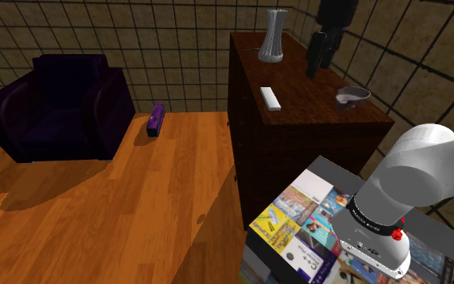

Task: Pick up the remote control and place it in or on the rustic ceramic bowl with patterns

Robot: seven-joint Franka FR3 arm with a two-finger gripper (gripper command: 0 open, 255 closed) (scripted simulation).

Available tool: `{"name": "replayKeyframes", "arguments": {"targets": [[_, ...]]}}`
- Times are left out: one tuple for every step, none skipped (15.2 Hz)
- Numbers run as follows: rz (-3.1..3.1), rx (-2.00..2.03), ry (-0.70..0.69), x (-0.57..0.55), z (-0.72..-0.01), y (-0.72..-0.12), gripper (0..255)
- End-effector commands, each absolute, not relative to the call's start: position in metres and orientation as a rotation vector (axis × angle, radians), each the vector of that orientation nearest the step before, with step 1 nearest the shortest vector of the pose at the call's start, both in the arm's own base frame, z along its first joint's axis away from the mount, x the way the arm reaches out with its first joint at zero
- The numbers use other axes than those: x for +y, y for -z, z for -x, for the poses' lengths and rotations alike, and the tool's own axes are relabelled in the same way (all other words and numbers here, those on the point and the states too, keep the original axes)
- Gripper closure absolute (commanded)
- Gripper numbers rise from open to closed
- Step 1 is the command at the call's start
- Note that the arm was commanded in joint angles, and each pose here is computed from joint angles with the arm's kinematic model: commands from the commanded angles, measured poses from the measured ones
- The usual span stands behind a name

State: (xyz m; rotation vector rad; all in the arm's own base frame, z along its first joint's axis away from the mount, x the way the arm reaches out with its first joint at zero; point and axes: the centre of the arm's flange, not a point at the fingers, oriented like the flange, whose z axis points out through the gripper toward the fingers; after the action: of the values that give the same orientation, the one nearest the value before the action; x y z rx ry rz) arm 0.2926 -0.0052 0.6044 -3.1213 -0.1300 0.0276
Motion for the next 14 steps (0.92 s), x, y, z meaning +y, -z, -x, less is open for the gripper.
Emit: {"name": "replayKeyframes", "arguments": {"targets": [[3.121, -0.13, -0.028, -0.005, -0.293, -0.604, 0], [3.122, -0.103, -0.027, -0.01, -0.303, -0.597, 0], [3.123, -0.075, -0.026, -0.015, -0.313, -0.59, 0], [3.123, -0.048, -0.026, -0.02, -0.322, -0.583, 0], [3.124, -0.02, -0.025, -0.025, -0.332, -0.576, 0], [3.124, 0.007, -0.025, -0.03, -0.342, -0.569, 0], [3.123, 0.035, -0.024, -0.036, -0.352, -0.562, 0], [3.123, 0.062, -0.023, -0.041, -0.361, -0.555, 0], [3.122, 0.089, -0.023, -0.047, -0.371, -0.548, 0], [3.121, 0.117, -0.022, -0.053, -0.38, -0.541, 0], [3.12, 0.144, -0.021, -0.059, -0.389, -0.534, 0], [3.118, 0.172, -0.021, -0.066, -0.398, -0.527, 0], [3.117, 0.199, -0.02, -0.072, -0.407, -0.52, 0], [3.115, 0.226, -0.02, -0.079, -0.416, -0.512, 0]]}}
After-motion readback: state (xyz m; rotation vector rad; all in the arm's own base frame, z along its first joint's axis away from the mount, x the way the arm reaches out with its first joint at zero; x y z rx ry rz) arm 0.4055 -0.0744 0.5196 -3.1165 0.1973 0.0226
